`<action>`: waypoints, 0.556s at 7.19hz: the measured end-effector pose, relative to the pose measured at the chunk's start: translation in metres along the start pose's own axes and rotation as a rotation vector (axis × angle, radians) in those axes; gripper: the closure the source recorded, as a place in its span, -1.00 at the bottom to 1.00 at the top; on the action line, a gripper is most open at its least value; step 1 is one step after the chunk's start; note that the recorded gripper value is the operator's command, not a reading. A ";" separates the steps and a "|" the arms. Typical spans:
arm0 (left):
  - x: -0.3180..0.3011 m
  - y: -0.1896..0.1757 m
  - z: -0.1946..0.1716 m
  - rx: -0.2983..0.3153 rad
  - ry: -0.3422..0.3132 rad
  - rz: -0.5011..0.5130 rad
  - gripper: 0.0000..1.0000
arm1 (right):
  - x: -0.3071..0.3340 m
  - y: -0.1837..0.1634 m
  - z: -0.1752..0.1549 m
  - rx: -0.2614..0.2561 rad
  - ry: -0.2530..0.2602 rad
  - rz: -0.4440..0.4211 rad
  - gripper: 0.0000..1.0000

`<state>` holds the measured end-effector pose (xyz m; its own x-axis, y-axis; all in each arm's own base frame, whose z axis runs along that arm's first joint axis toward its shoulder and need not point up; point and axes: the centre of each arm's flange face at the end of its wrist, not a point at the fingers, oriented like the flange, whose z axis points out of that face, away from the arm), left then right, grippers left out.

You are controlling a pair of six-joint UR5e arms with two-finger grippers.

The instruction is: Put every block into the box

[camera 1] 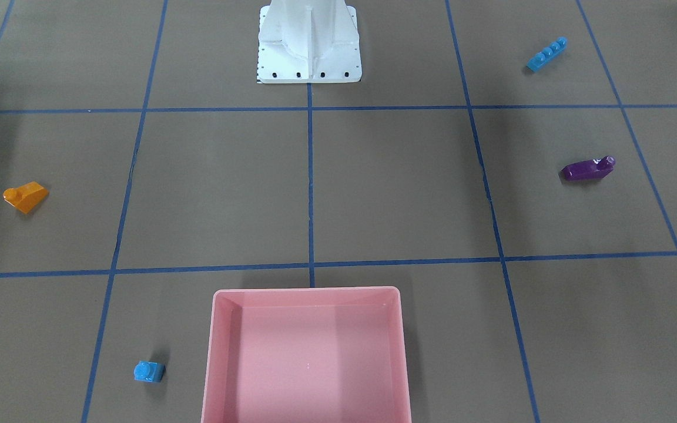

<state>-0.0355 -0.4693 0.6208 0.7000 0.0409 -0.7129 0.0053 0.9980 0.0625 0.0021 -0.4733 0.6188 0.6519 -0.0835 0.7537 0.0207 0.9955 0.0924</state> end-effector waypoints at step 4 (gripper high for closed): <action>-0.001 -0.007 0.012 0.050 0.020 0.073 -1.00 | -0.010 0.004 0.009 0.008 -0.039 0.030 -1.00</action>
<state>-0.0272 -0.4768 0.6296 0.6853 0.1151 -0.7192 -0.0096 0.9888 0.1490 -0.0115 -0.4687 0.6173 0.6224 -0.0558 0.7807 -0.0040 0.9972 0.0745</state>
